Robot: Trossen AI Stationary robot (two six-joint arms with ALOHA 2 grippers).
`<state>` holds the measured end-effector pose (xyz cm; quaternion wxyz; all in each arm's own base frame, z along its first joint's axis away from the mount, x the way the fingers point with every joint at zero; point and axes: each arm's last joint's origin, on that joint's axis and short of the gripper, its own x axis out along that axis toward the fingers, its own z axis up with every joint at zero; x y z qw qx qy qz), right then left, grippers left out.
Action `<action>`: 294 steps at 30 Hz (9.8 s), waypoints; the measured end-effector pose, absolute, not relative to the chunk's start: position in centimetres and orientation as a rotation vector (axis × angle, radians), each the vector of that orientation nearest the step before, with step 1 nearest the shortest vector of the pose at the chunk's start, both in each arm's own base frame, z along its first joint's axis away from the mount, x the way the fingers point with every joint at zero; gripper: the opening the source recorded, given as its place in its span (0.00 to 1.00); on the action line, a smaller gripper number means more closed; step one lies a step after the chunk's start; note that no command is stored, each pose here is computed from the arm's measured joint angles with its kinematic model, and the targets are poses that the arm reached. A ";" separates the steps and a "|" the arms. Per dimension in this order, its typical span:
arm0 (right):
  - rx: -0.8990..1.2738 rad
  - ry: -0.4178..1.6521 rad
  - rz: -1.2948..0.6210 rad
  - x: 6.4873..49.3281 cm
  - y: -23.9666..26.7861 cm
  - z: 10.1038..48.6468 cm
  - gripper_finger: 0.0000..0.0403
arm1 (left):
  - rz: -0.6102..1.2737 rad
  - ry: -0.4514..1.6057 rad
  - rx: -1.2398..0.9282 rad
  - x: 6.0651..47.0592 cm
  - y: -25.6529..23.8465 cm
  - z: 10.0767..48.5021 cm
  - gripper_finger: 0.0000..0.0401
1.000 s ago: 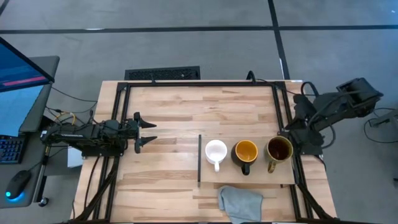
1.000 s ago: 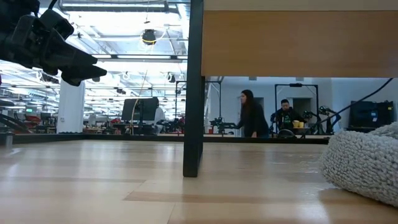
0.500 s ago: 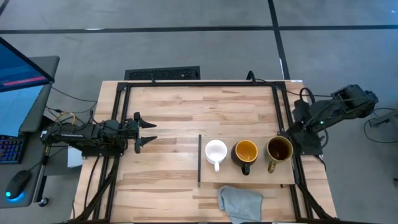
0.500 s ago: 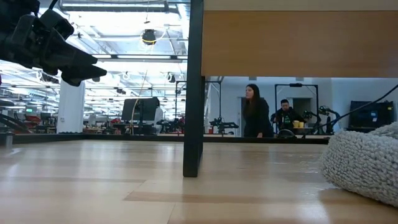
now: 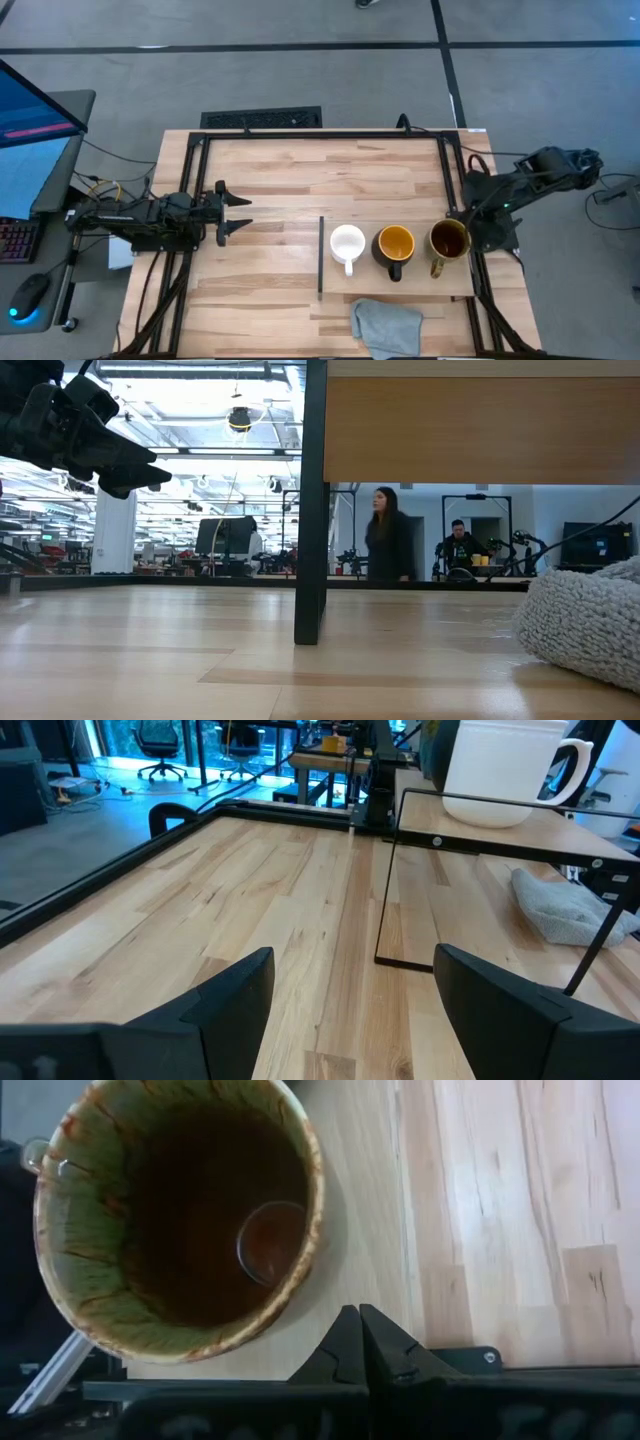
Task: Stack small to large cups/mugs on shelf
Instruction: Put the blue mug on the shelf, then return to Home Position
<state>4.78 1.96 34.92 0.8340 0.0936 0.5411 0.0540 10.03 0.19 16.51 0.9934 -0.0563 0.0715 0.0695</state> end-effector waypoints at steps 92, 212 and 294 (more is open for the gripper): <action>-0.042 1.091 0.370 13.8 14.1 38.2 0.00 | 0.133 0.146 -0.085 10.0 0.2 16.5 0.66; -0.154 0.359 -0.059 1.0 -2.0 32.4 0.00 | 0.063 0.158 -0.063 10.0 0.0 16.4 0.66; -0.064 0.241 -0.568 7.6 -3.0 29.9 0.00 | 0.038 0.148 0.019 10.1 -0.1 16.5 0.66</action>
